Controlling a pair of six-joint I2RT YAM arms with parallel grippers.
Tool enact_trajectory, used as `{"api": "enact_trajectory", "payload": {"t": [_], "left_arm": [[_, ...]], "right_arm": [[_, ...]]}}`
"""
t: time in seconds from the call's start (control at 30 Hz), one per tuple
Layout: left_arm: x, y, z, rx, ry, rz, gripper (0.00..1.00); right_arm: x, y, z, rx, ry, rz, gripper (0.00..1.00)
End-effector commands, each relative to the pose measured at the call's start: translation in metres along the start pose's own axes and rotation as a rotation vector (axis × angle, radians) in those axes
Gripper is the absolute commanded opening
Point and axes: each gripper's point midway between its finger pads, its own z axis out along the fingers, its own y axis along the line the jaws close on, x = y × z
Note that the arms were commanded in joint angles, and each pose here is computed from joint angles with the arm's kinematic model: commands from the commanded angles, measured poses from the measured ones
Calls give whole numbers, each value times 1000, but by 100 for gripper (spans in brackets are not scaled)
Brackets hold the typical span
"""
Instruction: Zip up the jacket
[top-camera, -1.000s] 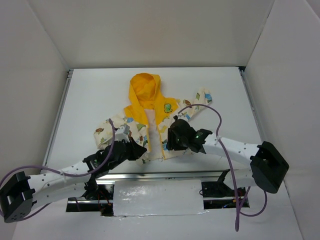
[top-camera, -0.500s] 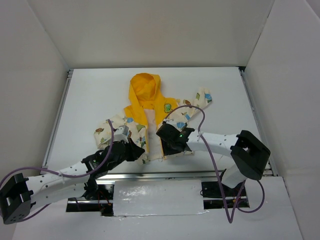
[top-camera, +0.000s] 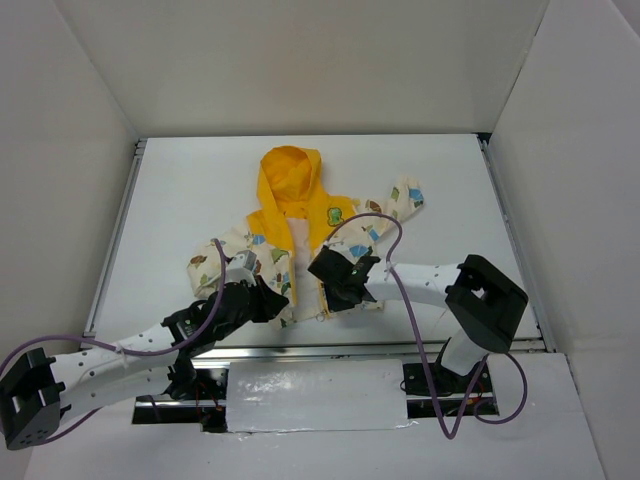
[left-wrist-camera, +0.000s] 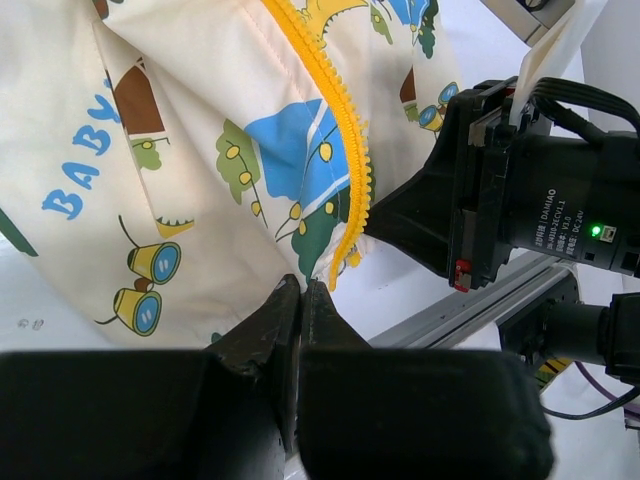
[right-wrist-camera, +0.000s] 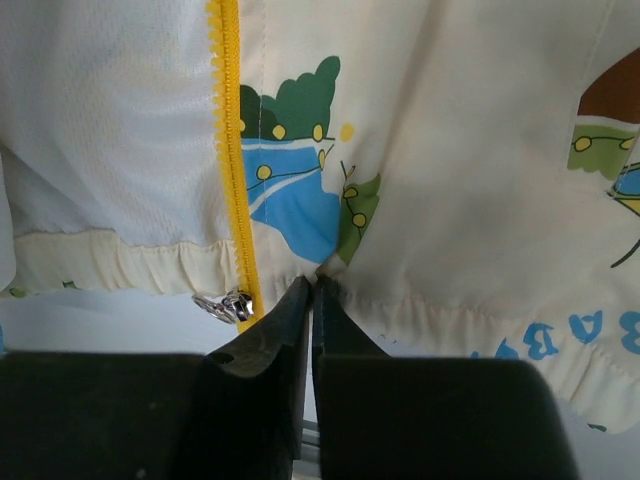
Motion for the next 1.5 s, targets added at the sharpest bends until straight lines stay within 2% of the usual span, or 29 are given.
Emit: {"api": "enact_trajectory", "payload": {"t": [0.0, 0.03, 0.13, 0.23, 0.37, 0.67, 0.8, 0.93, 1.03, 1.2, 1.23, 1.33, 1.4, 1.47], "left_arm": [[-8, -6, 0, 17, -28, -9, 0], [-8, -6, 0, 15, -27, -9, 0], [-8, -6, 0, 14, -26, -8, 0], [-7, -6, 0, 14, -22, -6, 0], [-8, -6, 1, 14, -21, -5, 0], [-7, -9, 2, 15, -13, 6, 0], [-6, -7, 3, 10, -11, 8, 0], [-6, -7, 3, 13, -10, 8, 0], [-6, -7, 4, 12, -13, 7, 0], [-6, -5, 2, 14, -14, 7, 0], [-6, -4, 2, 9, -18, 5, 0], [-6, -2, 1, 6, -21, 1, 0], [-6, -1, 1, 5, -20, 0, 0], [-5, -1, 1, 5, -20, 0, 0]], "right_arm": [[7, 9, 6, -14, 20, -5, 3], [6, 10, 4, -16, 16, -5, 0], [-1, 15, -3, -40, -8, 1, 2], [-5, 18, -10, -46, -26, 2, 24], [-4, 21, -13, -16, -34, -17, 37], [3, 25, 2, 20, -7, -32, 40], [0, 29, 0, 14, -18, -32, 47], [0, 33, 2, 43, -21, -43, 48], [5, 32, 8, 71, -7, -52, 44], [13, 29, 17, 79, 9, -47, 31], [14, 28, 18, 83, 10, -45, 24], [16, 27, 18, 81, 17, -46, 14], [15, 29, 17, 78, 13, -45, 0], [12, 30, 11, 74, -1, -46, 0]]}}
